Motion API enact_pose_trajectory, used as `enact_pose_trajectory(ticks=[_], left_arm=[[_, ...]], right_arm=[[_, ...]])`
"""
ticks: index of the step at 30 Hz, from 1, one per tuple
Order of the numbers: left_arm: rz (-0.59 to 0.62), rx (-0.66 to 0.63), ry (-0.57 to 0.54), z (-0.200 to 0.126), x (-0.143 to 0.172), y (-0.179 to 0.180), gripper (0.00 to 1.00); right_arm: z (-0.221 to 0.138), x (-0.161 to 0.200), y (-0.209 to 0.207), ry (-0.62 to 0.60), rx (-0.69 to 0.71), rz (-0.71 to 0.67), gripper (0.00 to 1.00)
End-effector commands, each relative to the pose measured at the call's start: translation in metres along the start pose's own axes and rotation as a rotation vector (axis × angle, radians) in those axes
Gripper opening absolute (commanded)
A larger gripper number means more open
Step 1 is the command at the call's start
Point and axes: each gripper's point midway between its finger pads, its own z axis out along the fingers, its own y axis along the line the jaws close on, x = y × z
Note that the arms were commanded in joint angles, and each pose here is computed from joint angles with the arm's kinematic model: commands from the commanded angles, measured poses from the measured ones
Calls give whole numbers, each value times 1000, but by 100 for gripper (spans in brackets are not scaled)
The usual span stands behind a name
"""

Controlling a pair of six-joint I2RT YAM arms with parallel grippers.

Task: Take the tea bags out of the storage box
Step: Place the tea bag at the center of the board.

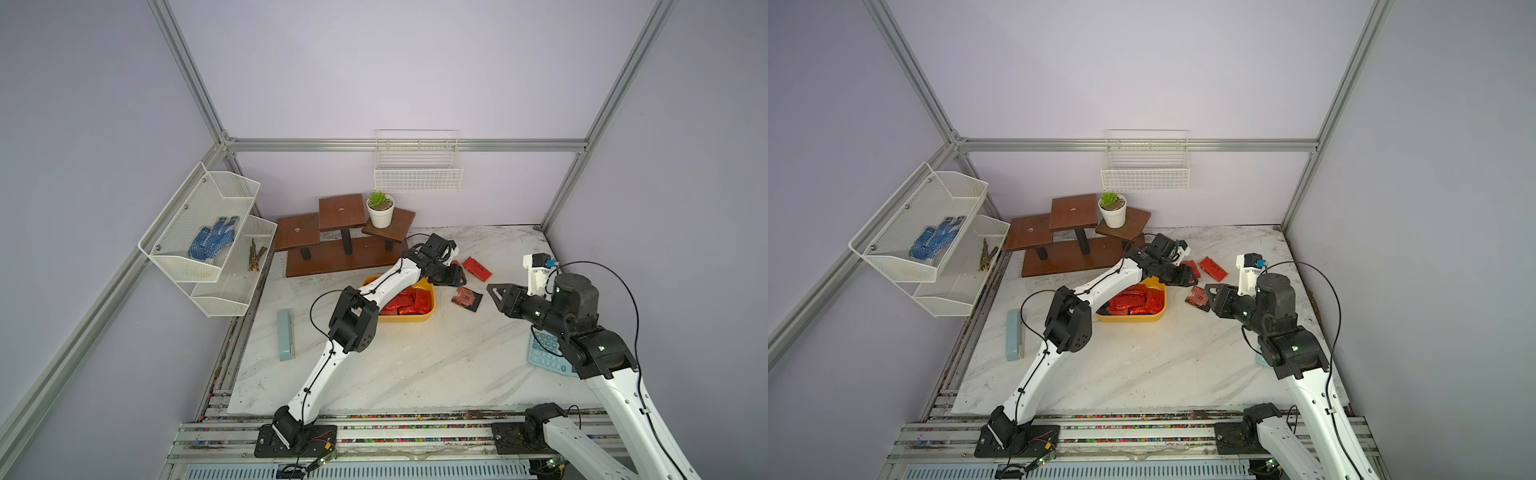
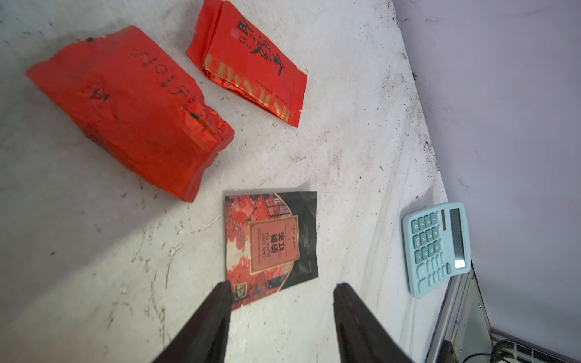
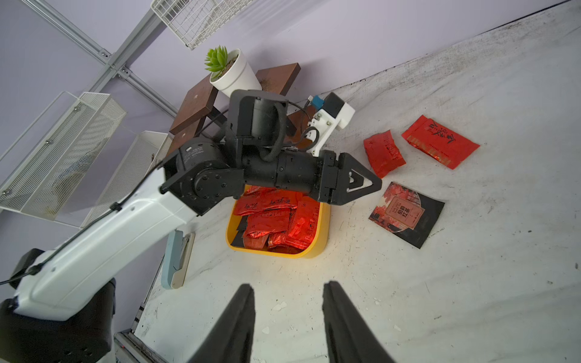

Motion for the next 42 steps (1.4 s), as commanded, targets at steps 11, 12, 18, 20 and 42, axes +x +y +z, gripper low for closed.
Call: enact_pose_trajectory(ticks=[11, 12, 18, 20, 42], left_arm=[[72, -93, -234, -163, 4, -35, 57], [54, -106, -242, -172, 11, -29, 57], [-95, -200, -283, -226, 54, 23, 59], [-129, -245, -290, -240, 68, 39, 60], [-520, -366, -381, -321, 191, 142, 66]], right_arm=[[41, 7, 4, 75, -77, 45, 40], [46, 9, 6, 90, -82, 45, 40], [90, 30, 30, 189, -87, -28, 39], [104, 36, 42, 216, -94, -64, 39], [269, 112, 107, 506, -62, -497, 41]])
